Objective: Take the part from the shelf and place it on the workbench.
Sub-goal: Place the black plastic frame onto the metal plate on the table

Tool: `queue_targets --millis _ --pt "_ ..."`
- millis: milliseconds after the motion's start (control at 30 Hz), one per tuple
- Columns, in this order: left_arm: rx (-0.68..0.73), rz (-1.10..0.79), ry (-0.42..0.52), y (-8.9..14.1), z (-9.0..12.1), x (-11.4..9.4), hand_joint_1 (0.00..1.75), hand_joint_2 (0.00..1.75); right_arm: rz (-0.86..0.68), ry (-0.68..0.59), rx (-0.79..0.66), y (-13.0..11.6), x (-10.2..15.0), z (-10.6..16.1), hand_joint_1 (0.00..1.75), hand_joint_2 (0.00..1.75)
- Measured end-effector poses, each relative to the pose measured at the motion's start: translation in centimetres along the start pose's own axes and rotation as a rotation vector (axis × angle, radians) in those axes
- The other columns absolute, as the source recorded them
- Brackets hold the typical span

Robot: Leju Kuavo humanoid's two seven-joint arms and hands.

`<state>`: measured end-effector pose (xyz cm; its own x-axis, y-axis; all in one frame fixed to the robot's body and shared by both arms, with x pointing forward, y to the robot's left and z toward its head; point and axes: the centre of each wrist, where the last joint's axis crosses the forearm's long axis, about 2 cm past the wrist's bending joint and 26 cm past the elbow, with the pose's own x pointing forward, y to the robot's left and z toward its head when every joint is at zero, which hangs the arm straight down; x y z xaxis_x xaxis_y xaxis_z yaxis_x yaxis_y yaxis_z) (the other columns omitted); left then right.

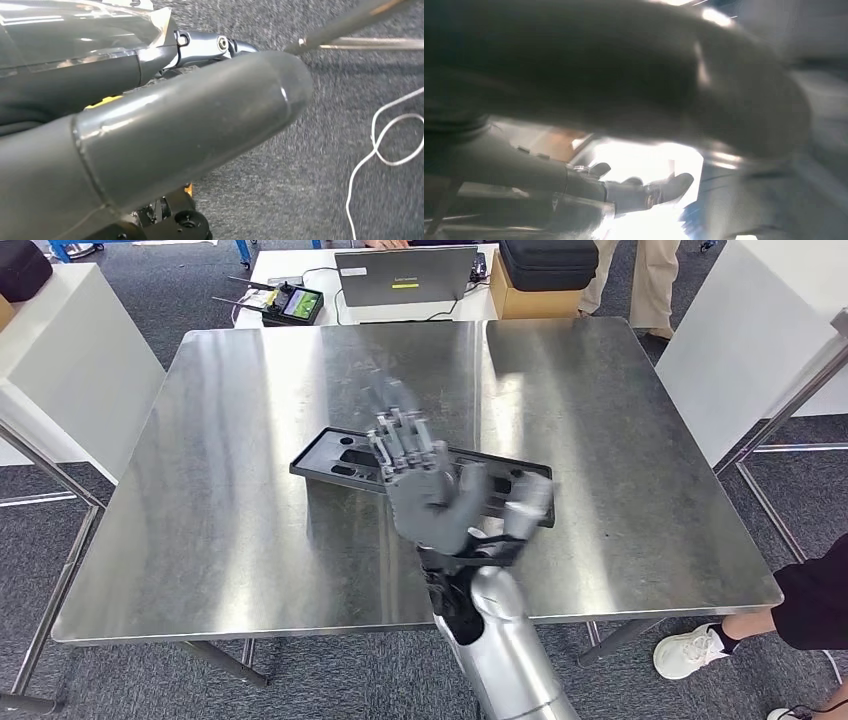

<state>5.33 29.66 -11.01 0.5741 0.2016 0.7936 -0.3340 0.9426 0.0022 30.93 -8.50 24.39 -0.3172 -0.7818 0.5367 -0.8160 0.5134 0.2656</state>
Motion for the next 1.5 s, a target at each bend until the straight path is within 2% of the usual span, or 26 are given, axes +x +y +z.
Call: queue_targets --millis 67,100,267,533,800,1500 --pt "0.021 0.012 0.005 0.2 0.1 -0.1 0.0 0.0 -0.207 -0.112 0.009 1.5 1.1 1.0 0.0 0.0" --pt "0.029 0.017 0.005 0.3 0.1 -0.1 0.0 0.0 -0.24 -0.129 0.031 2.1 1.5 1.5 0.0 0.0" --pt "0.055 0.032 0.004 0.5 0.0 0.0 0.0 0.0 -0.131 -0.082 0.185 3.9 2.5 2.7 0.0 0.0" --pt "0.081 0.026 -0.016 0.9 0.0 0.0 0.0 0.0 -0.191 -0.072 0.246 4.7 3.1 3.9 0.0 0.0" --pt "0.077 0.008 -0.024 1.3 0.0 0.0 0.0 0.0 -0.228 -0.035 0.259 4.9 2.7 4.9 0.0 0.0" --pt "0.036 -0.021 -0.026 1.7 0.0 0.0 0.0 0.0 -0.187 0.021 0.224 4.3 2.0 6.7 0.0 0.0"
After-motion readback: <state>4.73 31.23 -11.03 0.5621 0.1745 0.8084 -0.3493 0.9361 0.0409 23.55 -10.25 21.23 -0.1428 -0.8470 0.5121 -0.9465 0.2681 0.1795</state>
